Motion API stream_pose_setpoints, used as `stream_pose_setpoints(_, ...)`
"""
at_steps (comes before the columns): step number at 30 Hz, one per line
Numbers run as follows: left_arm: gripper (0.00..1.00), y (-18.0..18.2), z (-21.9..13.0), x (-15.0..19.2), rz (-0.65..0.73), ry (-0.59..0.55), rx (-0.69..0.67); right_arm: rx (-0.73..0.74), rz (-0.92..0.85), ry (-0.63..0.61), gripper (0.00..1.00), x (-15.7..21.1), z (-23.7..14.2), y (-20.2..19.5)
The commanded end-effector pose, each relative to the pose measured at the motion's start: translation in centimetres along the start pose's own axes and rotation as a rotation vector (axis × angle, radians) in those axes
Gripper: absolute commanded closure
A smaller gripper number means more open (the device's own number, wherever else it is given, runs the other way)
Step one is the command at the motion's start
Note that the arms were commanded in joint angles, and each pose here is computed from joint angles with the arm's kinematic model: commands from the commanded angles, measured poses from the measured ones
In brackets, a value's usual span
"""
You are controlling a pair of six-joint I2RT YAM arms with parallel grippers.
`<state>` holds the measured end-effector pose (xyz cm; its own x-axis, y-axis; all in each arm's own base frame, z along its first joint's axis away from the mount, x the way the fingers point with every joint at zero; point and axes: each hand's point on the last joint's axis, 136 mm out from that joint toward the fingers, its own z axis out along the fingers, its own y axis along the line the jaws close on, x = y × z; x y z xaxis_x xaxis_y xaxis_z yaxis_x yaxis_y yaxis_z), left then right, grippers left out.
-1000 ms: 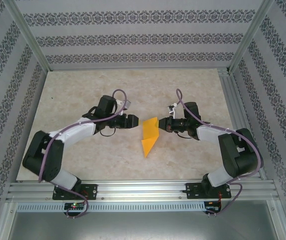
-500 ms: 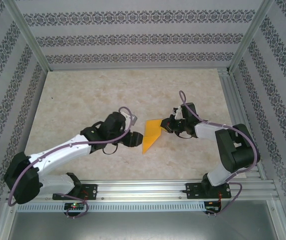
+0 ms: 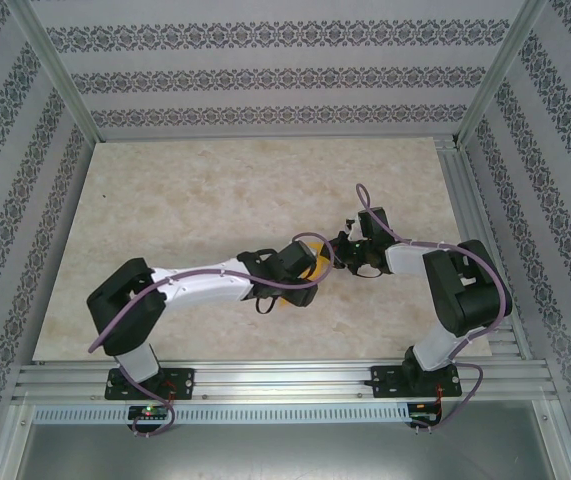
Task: Fold a paper plane with a square sheet of paper (fold left side to right side)
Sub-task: Fold the wing for the fifth time at the center of the table.
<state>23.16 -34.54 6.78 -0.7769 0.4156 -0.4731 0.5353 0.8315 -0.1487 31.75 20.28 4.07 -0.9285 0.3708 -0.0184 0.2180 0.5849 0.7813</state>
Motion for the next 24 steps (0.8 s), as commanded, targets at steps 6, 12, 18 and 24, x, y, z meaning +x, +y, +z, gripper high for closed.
stream_pose_setpoints(6, 0.37, 1.3, 1.6, 0.7, 0.131, 0.075, -0.145, -0.016, -0.008, 0.005, 1.0, -0.5, 0.5, 0.7)
stream_pose_setpoints(12, 0.41, 2.0, 2.6, 1.3, 0.139, 0.099, -0.192, -0.017, -0.007, 0.01, 1.0, -0.5, 0.6, 0.6)
stream_pose_setpoints(18, 0.46, 2.0, 3.2, 1.7, 0.141, 0.112, -0.202, -0.007, -0.001, 0.018, 1.0, -0.4, 0.8, 0.2)
stream_pose_setpoints(24, 0.5, 2.0, 3.5, 2.0, 0.15, 0.117, -0.216, -0.002, 0.002, 0.019, 1.0, -0.3, 0.9, 0.0)
